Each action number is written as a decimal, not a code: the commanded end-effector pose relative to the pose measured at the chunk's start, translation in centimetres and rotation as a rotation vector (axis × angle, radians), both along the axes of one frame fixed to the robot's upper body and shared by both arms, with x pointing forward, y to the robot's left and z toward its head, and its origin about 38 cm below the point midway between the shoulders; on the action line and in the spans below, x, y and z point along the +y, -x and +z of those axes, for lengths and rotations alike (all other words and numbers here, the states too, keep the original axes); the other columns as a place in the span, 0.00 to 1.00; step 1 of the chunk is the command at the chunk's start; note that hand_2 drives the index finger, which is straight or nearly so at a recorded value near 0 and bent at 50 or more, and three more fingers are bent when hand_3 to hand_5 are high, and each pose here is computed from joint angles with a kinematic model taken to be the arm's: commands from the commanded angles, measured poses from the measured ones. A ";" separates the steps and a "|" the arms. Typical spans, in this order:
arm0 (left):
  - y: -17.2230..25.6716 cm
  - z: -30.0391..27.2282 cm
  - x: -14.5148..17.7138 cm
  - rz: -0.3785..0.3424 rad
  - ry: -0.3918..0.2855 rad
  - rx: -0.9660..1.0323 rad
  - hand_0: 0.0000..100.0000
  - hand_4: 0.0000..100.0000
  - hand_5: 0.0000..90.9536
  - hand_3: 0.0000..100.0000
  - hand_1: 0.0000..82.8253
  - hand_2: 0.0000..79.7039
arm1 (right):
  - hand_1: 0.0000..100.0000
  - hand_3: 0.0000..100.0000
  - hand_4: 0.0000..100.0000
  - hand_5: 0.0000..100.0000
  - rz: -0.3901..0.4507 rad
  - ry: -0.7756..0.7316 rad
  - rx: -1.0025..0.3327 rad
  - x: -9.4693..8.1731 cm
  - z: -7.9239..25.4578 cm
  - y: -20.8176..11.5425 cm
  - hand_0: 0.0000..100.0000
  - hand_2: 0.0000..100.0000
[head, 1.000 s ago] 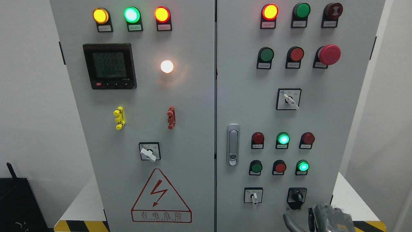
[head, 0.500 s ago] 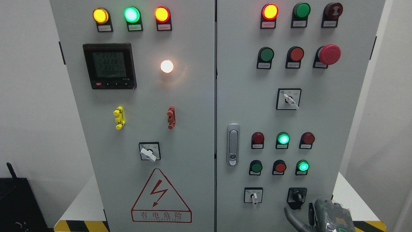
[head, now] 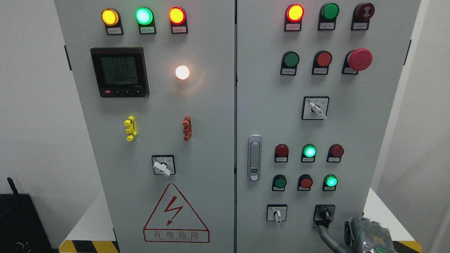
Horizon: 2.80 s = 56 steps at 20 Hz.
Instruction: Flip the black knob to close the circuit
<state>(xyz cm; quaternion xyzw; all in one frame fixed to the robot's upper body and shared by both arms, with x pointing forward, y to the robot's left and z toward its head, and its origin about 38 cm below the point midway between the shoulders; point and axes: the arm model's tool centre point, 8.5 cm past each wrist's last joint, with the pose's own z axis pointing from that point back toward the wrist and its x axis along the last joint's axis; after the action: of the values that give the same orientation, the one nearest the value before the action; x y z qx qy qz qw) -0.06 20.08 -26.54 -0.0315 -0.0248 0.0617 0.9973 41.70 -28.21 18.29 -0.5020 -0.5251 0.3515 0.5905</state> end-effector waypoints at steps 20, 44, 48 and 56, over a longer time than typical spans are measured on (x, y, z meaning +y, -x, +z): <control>0.1 0.0 0.0 0.000 0.000 0.002 0.12 0.00 0.00 0.00 0.67 0.00 | 0.04 1.00 0.90 0.93 -0.065 -0.053 0.017 -2.2 -0.3 -1.2 0.00 0.91; 0.1 0.0 0.0 0.000 0.000 0.002 0.12 0.00 0.00 0.00 0.67 0.00 | 0.05 1.00 0.90 0.93 0.024 -0.084 0.006 2.9 -2.3 -0.5 0.00 0.91; -0.1 0.0 0.0 0.000 0.000 -0.001 0.12 0.00 0.00 0.00 0.67 0.00 | 0.05 1.00 0.90 0.93 0.012 -0.097 -0.020 2.4 -2.6 0.7 0.00 0.90; 0.0 0.0 0.0 0.000 0.000 0.001 0.12 0.00 0.00 0.00 0.67 0.00 | 0.00 0.68 0.50 0.26 0.253 -0.579 -0.207 -0.1 -1.1 5.3 0.00 0.43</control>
<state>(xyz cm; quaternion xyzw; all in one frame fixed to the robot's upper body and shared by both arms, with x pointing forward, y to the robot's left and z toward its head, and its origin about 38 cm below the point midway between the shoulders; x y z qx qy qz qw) -0.08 20.07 -26.54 -0.0316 -0.0247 0.0617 0.9973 39.59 -26.52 15.29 -0.3920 -0.6198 0.3082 0.6060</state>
